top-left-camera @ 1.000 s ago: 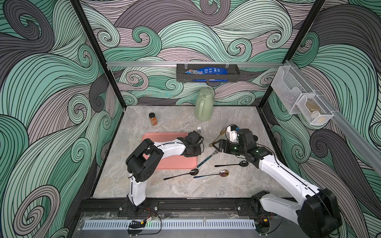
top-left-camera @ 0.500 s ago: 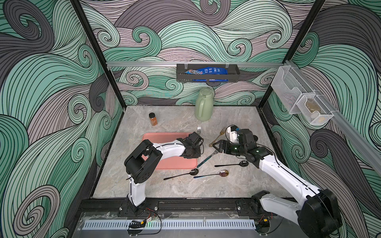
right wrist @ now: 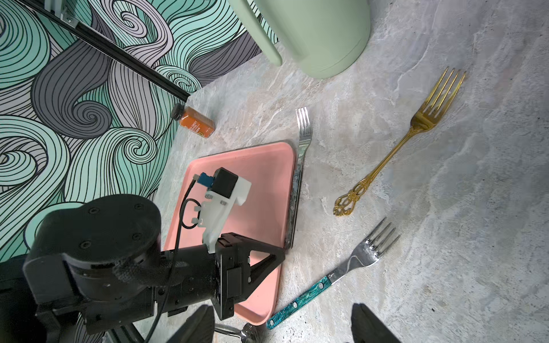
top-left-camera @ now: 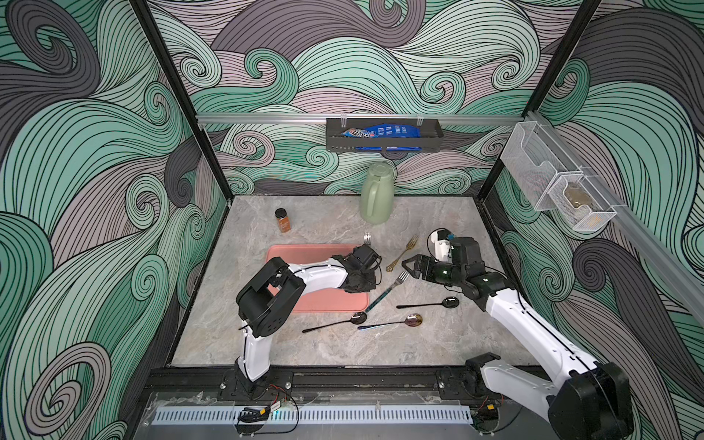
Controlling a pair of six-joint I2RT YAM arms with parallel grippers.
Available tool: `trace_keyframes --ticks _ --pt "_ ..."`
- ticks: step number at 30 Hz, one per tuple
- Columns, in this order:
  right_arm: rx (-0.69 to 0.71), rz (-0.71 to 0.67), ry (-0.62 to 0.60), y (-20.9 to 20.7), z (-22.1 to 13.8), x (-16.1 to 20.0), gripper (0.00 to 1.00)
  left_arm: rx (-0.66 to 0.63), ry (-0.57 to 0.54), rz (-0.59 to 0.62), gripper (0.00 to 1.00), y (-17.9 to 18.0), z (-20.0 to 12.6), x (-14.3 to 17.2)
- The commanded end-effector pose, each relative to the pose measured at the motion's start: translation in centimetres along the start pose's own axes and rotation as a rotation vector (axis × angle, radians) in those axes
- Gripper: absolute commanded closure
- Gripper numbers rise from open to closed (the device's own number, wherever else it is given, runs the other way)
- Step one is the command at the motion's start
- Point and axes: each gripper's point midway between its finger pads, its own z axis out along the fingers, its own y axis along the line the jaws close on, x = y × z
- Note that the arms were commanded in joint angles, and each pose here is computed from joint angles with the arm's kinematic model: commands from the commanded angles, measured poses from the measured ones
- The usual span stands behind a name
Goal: Set the spoon and fork side by side
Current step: Move the tray to the center of the board.
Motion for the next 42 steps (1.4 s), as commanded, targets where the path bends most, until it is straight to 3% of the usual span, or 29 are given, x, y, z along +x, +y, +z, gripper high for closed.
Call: trace_keyframes --ticks 1,12,26,29,34,42 --pt "-0.019 -0.013 0.013 -0.2 -0.3 0.4 0.22 0.003 0.06 -0.003 0.93 -0.9 2.2 1.9" --pt "-0.013 0.006 -0.01 -1.4 -1.2 -0.1 0.22 0.089 0.041 -0.06 0.95 -4.5 4.7 1.6" --pt "-0.012 0.027 0.008 -2.2 -0.8 -0.1 0.23 0.087 -0.004 -0.12 0.94 -4.1 4.4 0.0" --pt "-0.008 0.034 0.018 -2.3 -0.5 -0.2 0.23 0.101 -0.004 -0.115 0.87 -4.2 3.9 -0.3" --pt "0.028 0.026 0.036 -2.5 0.2 -0.7 0.3 0.063 -0.067 -0.041 0.67 -3.8 0.0 -2.0" --pt "0.092 -0.024 0.064 -1.7 2.8 -1.4 0.39 -0.081 -0.2 0.058 0.62 1.3 -10.4 -2.5"
